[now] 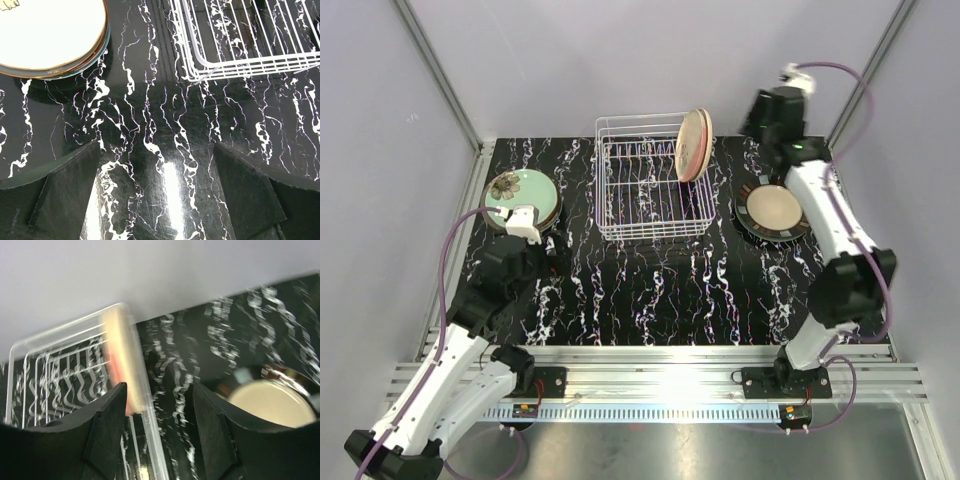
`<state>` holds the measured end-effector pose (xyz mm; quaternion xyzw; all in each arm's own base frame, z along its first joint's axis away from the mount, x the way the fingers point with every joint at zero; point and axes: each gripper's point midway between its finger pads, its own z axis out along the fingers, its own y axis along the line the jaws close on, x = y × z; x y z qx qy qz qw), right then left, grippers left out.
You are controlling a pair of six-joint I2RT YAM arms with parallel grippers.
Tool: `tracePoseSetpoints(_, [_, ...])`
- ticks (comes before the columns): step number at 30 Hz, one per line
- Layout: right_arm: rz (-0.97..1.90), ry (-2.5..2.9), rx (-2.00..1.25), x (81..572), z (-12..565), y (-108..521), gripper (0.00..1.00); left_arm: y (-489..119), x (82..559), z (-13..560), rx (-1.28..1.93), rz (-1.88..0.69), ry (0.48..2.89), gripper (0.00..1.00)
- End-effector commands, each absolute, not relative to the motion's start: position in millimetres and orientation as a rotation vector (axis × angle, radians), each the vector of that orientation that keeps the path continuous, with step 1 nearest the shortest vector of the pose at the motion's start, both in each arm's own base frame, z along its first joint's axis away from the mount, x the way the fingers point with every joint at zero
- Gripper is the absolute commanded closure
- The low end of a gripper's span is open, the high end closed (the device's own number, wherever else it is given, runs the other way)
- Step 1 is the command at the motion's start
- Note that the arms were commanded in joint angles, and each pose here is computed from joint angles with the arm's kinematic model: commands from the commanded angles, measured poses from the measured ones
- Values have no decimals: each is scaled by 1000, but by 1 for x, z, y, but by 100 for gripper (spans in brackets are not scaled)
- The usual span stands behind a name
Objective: Load the plates into the dish rack
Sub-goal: Grab a plate with the right arm
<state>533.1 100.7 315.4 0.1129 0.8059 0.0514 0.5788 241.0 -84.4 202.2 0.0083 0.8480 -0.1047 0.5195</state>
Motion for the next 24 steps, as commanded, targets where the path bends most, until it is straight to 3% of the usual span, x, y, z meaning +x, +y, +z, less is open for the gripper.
tracePoseSetpoints(1, [303,1818,511,507,321,49,38,-82,248,232,2,-249,1942,1])
tracePoseSetpoints(2, [303,1861,545,498,291,39,38,-82,248,232,1,-248,1942,1])
tracePoseSetpoints(11, [405,1824,961,430,199,-57,45,-82,248,234,0,-254,1938,1])
tracePoseSetpoints(16, [443,1803,1080,407,167,-78,51,-82,247,236,-5,-255,1929,1])
tracePoseSetpoints(24, [399,1789,1160,388,136,-95,51,-86,246,238,10,-281,1917,6])
